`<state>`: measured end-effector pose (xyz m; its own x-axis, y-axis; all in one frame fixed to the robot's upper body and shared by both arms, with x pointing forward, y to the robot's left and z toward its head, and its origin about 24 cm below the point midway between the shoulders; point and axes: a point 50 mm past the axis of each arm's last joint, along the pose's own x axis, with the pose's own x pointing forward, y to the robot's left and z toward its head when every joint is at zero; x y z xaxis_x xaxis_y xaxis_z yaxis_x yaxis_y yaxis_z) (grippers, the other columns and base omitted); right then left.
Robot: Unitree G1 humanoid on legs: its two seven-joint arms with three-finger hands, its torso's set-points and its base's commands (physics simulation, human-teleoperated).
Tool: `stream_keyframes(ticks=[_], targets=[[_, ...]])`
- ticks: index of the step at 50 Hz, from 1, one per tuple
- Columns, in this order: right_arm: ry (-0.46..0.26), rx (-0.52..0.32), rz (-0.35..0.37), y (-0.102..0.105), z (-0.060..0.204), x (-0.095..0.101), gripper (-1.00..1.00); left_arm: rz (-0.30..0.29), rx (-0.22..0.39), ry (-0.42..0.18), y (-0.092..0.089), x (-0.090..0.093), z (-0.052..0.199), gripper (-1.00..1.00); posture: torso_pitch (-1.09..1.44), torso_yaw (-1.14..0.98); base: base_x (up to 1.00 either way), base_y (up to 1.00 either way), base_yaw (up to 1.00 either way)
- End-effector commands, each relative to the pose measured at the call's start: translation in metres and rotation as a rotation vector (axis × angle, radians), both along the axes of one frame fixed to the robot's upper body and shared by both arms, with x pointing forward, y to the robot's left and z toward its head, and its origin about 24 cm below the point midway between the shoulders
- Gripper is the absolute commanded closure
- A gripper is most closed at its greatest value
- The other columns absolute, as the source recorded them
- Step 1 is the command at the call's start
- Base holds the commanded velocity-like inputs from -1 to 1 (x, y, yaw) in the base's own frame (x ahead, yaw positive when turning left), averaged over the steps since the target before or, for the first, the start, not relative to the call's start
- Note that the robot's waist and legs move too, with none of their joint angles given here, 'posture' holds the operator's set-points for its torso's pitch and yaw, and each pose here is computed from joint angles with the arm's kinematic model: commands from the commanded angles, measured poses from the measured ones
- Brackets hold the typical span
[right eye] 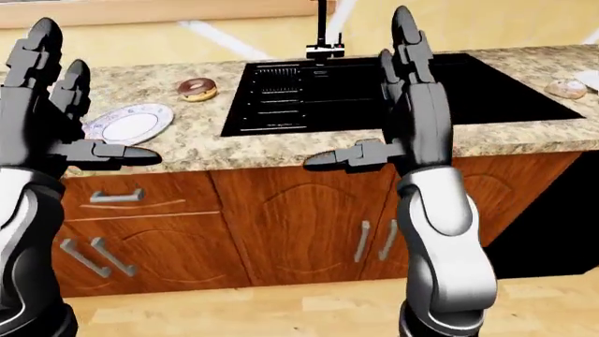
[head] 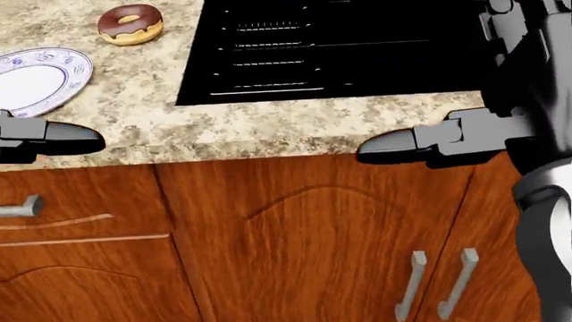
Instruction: Place the pastries on the plates.
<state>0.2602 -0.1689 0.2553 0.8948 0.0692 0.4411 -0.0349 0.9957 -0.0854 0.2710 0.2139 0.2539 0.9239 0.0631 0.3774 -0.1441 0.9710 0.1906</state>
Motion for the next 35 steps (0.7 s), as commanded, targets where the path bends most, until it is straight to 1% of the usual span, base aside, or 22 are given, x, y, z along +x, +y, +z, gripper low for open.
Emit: stream_keyframes(ticks=[1, 4, 11, 20, 23, 28, 35], targets=[[-0.046, 0.002, 0.011, 0.0022, 0.0065, -0.0035, -1.0, 0.017, 0.013, -0.043, 0.0023, -0.0034, 0.0067, -1.0, 0.0, 0.0, 0.66, 0.73, 0.0], [-0.042, 0.007, 0.006, 0.002, 0.0049, -0.0034, -1.0, 0.019, 0.014, -0.04, 0.0032, -0.0051, 0.0049, -1.0, 0.0, 0.0, 0.49, 0.57, 0.0], [-0.045, 0.0, 0.008, 0.003, 0.0035, -0.0037, -1.0, 0.02, 0.014, -0.033, 0.0022, -0.0025, -0.0005, -1.0, 0.0, 0.0, 0.45, 0.51, 0.0], [-0.041, 0.008, 0.009, 0.0008, -0.0009, -0.005, -1.0, 0.021, 0.026, -0.029, 0.0005, -0.002, -0.0021, -1.0, 0.0, 0.0, 0.59, 0.79, 0.0], [-0.027, 0.007, 0.009, 0.0009, -0.0025, -0.0046, -1.0, 0.021, 0.029, -0.03, 0.0002, -0.0023, -0.0013, -1.0, 0.0, 0.0, 0.54, 0.72, 0.0], [-0.02, 0.028, 0.003, -0.0012, -0.0029, -0.0042, -1.0, 0.022, 0.035, -0.031, -0.0006, -0.0013, 0.0002, -1.0, 0.0, 0.0, 0.0, 0.0, 0.0], [-0.019, 0.013, -0.002, -0.0002, -0.0017, -0.0039, -1.0, 0.018, 0.037, -0.03, -0.0025, 0.0029, 0.0009, -1.0, 0.0, 0.0, 0.0, 0.0, 0.0]])
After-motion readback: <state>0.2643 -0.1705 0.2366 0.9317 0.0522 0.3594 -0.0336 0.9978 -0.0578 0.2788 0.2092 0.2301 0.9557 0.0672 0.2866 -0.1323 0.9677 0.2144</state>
